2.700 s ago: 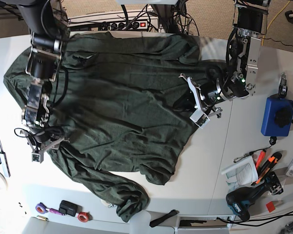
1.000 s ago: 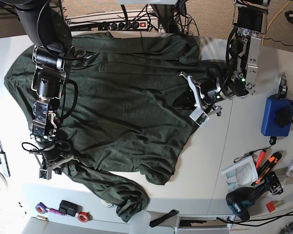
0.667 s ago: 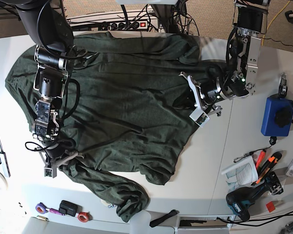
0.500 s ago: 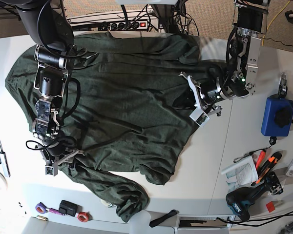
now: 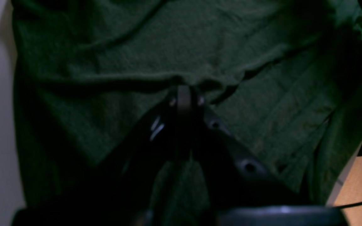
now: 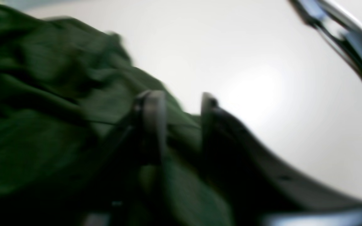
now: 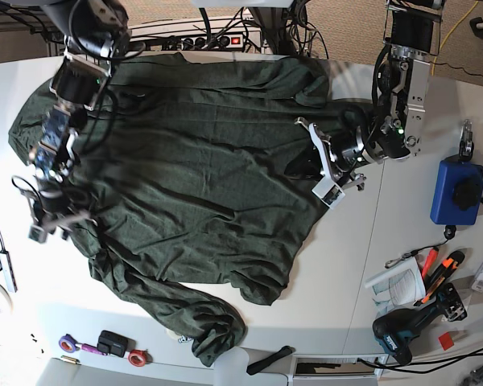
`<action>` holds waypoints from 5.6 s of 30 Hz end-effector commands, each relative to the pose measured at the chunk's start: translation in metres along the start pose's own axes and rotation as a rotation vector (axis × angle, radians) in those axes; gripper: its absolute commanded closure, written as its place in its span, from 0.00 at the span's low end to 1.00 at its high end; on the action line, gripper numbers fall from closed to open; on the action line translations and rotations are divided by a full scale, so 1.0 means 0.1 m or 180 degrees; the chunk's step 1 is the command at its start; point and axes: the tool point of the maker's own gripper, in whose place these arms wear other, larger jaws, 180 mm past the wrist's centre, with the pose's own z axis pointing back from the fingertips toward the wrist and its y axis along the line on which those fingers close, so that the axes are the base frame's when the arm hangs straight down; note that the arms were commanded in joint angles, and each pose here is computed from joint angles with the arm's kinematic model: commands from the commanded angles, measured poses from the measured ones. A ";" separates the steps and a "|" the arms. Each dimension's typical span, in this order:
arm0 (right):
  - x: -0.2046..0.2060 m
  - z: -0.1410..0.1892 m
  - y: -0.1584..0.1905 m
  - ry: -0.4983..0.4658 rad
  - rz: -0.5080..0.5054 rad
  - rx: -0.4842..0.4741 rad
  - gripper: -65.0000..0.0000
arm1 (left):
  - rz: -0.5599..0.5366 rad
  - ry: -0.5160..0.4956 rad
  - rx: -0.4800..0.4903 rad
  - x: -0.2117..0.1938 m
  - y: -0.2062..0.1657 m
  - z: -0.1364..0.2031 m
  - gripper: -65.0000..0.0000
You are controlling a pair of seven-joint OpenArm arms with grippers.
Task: Layout the t-shirt on the table in an organized manner, then fold the t-shirt properly
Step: 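Pull the shirt side with the right gripper back toward the collar, then slide the left gripper across the shirt body toward the hem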
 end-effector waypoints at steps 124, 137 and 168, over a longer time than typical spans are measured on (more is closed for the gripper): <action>-0.61 -0.26 -0.27 0.0490 -0.0395 0.0127 1.00 | 0.1165 -0.0594 0.1028 1.26 1.57 -0.93 0.59; -0.64 -0.26 -0.24 0.0524 -0.0406 0.0145 1.00 | 0.0935 -0.0420 0.1370 1.10 1.54 -1.13 0.59; -0.59 -0.27 -0.24 0.0432 -0.0408 0.0139 1.00 | 0.0656 -0.0785 -0.0330 1.44 0.61 -1.24 1.00</action>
